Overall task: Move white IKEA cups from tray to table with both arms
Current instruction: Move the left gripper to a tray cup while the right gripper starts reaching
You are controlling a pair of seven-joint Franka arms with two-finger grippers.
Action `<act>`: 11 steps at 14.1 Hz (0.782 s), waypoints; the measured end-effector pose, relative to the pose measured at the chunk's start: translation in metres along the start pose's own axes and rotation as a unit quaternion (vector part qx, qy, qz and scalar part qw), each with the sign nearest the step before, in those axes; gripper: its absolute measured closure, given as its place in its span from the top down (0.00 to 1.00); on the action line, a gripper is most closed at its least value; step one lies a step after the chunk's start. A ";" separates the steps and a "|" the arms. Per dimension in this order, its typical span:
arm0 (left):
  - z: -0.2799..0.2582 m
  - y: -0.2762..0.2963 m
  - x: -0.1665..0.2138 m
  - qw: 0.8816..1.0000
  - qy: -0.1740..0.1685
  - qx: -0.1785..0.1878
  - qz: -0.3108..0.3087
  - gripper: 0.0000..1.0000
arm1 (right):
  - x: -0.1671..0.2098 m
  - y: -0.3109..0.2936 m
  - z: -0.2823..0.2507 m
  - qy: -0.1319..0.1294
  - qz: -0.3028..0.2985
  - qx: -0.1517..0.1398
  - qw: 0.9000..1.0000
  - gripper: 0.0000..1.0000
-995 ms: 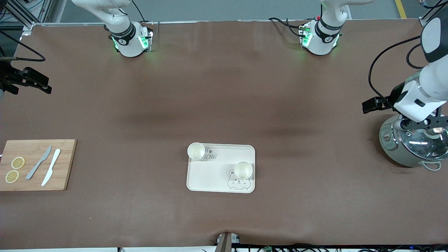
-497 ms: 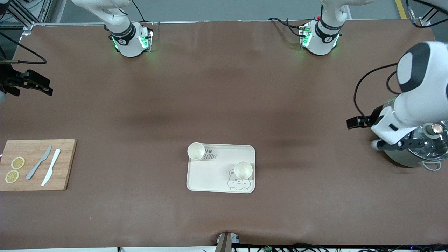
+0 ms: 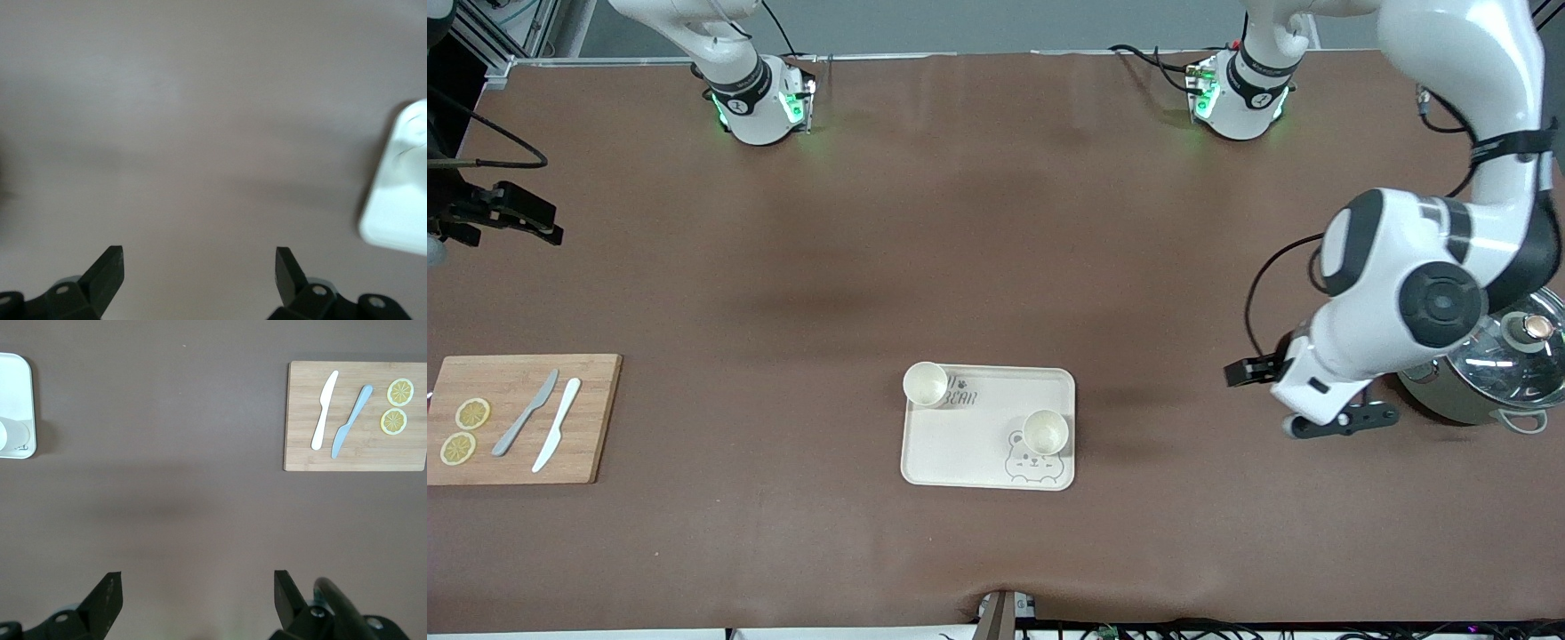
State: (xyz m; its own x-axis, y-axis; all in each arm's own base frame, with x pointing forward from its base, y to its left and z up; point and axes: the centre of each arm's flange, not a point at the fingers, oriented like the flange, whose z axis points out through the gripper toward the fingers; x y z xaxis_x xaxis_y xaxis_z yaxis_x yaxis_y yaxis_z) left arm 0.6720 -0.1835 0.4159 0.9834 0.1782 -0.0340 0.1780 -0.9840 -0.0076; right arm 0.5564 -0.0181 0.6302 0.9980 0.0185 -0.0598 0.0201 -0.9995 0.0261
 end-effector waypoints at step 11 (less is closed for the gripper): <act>0.102 0.152 -0.024 0.995 0.057 -0.060 -0.061 1.00 | 0.052 0.019 0.078 -0.033 0.012 0.001 0.999 1.00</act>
State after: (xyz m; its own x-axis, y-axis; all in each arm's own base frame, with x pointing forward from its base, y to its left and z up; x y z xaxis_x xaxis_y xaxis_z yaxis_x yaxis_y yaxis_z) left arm 0.6722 -0.3369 0.3140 0.9505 0.3019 0.0739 0.2926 -0.9493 0.1153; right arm 0.6036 -0.0379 0.5494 0.9922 -0.0070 -0.1243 -0.0039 -0.9997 0.0256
